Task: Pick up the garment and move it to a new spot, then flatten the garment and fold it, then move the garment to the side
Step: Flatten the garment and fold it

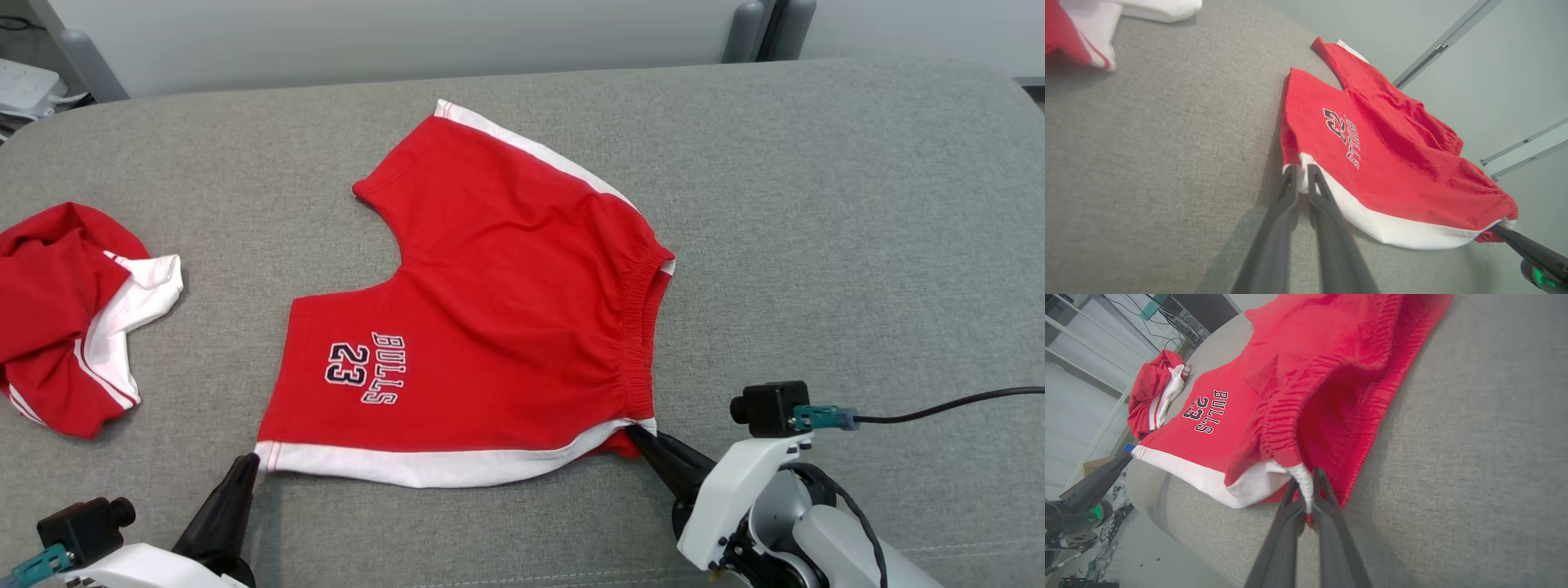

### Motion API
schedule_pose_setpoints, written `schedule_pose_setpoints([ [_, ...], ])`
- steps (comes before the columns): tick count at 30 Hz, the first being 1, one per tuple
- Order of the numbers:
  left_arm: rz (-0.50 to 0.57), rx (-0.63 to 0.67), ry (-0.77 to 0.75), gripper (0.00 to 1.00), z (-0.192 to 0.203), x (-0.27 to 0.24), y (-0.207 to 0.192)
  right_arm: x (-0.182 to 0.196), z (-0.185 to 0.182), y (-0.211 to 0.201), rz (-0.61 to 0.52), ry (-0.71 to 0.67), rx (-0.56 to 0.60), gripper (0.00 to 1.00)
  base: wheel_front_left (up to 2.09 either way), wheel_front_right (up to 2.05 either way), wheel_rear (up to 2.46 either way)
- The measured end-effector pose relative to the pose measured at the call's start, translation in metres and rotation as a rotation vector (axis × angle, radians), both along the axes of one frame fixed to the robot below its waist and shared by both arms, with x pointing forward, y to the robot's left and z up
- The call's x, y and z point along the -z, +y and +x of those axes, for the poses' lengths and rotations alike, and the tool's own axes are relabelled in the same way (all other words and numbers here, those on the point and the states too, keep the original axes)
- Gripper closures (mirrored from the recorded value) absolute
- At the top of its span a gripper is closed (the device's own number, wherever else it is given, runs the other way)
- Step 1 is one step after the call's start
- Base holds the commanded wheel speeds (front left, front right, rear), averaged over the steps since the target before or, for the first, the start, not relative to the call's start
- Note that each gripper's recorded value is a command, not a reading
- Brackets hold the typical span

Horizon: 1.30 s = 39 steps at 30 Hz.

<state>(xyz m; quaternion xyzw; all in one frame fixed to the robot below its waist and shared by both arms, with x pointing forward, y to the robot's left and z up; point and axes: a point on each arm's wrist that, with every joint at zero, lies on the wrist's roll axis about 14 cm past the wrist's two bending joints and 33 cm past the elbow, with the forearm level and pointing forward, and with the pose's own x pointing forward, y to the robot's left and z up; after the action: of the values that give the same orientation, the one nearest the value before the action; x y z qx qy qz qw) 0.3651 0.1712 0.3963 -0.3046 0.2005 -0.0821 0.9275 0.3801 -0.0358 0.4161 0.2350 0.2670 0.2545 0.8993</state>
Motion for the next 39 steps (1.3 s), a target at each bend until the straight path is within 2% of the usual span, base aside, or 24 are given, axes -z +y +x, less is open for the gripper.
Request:
schedule_pose_setpoints([
  [1,0.005,0.002,-0.007,0.16,0.000,-0.002,0.000,0.000,0.000,-0.002,-0.003,0.000,0.004,0.29,0.00,0.00,0.00],
  [2,0.008,0.001,-0.014,0.00,0.001,-0.003,0.000,0.000,0.000,-0.004,-0.005,-0.001,0.010,0.00,0.00,0.00,0.00],
  [7,0.024,-0.032,-0.062,0.00,0.006,-0.014,0.008,-0.009,0.008,-0.020,-0.002,-0.057,0.076,0.00,0.00,0.00,0.00],
  [13,0.106,-0.100,-0.128,0.00,0.007,-0.027,0.032,-0.018,0.017,-0.054,-0.094,-0.190,0.169,0.00,0.00,0.00,0.00],
  [18,0.221,-0.155,-0.192,0.00,0.004,-0.039,0.053,-0.041,0.025,-0.070,-0.145,-0.340,0.237,0.00,0.00,0.00,0.00],
  [25,0.298,-0.198,-0.257,0.00,-0.006,-0.053,0.059,-0.076,0.031,-0.086,-0.191,-0.490,0.323,0.00,0.00,0.00,0.00],
  [26,0.334,-0.203,-0.274,0.00,-0.009,-0.057,0.063,-0.085,0.030,-0.088,-0.213,-0.533,0.339,0.00,0.00,0.00,0.00],
  [35,0.404,-0.227,-0.338,0.00,-0.019,-0.074,0.067,-0.089,0.012,-0.096,-0.261,-0.580,0.390,0.00,0.00,0.00,0.00],
  [39,0.429,-0.241,-0.339,0.00,-0.027,-0.074,0.069,-0.083,-0.001,-0.092,-0.264,-0.571,0.376,0.00,0.00,0.00,0.00],
])
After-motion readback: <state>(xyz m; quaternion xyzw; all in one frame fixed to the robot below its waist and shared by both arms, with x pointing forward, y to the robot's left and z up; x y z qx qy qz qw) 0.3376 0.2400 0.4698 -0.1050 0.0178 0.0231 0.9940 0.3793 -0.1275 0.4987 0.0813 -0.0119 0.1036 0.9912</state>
